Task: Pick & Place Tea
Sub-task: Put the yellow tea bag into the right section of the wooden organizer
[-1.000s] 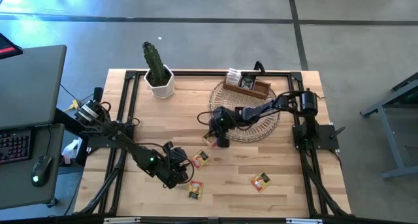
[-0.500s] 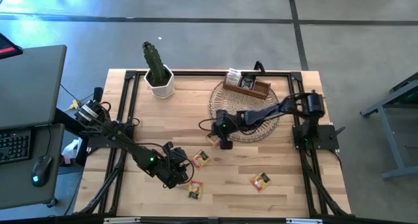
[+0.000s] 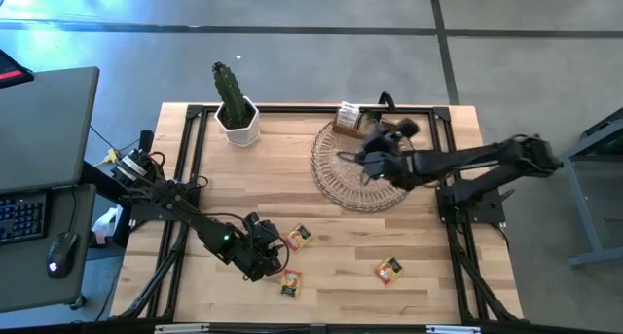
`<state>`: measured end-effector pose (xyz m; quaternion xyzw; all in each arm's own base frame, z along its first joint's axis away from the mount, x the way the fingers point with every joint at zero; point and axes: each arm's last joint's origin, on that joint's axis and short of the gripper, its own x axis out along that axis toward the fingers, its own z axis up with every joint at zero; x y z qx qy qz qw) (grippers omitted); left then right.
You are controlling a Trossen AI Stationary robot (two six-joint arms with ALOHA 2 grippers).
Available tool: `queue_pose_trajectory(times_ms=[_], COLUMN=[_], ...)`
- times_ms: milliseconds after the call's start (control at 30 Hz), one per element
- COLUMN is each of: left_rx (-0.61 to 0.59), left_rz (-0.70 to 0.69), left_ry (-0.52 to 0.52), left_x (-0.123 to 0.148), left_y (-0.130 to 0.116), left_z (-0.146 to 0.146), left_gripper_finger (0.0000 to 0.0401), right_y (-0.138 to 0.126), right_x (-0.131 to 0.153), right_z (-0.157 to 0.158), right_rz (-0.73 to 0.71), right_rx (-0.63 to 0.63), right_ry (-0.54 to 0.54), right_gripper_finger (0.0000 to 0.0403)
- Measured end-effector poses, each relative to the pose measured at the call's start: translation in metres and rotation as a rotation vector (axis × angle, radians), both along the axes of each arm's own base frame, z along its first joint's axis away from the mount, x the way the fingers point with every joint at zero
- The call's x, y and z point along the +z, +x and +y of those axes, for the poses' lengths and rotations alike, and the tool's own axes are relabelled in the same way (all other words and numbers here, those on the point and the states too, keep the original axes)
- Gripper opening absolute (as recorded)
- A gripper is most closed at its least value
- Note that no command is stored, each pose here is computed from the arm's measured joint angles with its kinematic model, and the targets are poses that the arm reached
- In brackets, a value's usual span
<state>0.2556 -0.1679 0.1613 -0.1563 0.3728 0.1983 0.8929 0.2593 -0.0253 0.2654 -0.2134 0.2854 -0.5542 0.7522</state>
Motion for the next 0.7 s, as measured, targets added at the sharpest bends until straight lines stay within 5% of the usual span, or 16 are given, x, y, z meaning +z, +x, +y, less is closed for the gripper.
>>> queue_pose_trajectory(times_ms=[267,467,700], left_rx=[0.0,-0.012,-0.033], left_rz=[-0.006,0.006,0.029], left_ry=[-0.003,-0.02,-0.053], left_x=[0.0,0.0,0.0], left_y=[0.001,0.0,0.0], left_z=[0.0,-0.001,-0.002], left_gripper_finger=[0.0202,0.0202,0.0202], right_y=[-0.062,-0.075,-0.082], right_x=[-0.06,-0.094,-0.099], right_z=[-0.032,-0.055,-0.073], right_rz=[-0.076,-0.184,-0.083], right_rx=[-0.167,-0.108,-0.095], right_ry=[0.023,0.061,0.022], right_gripper_finger=[0.0002,0.0001,0.0001])
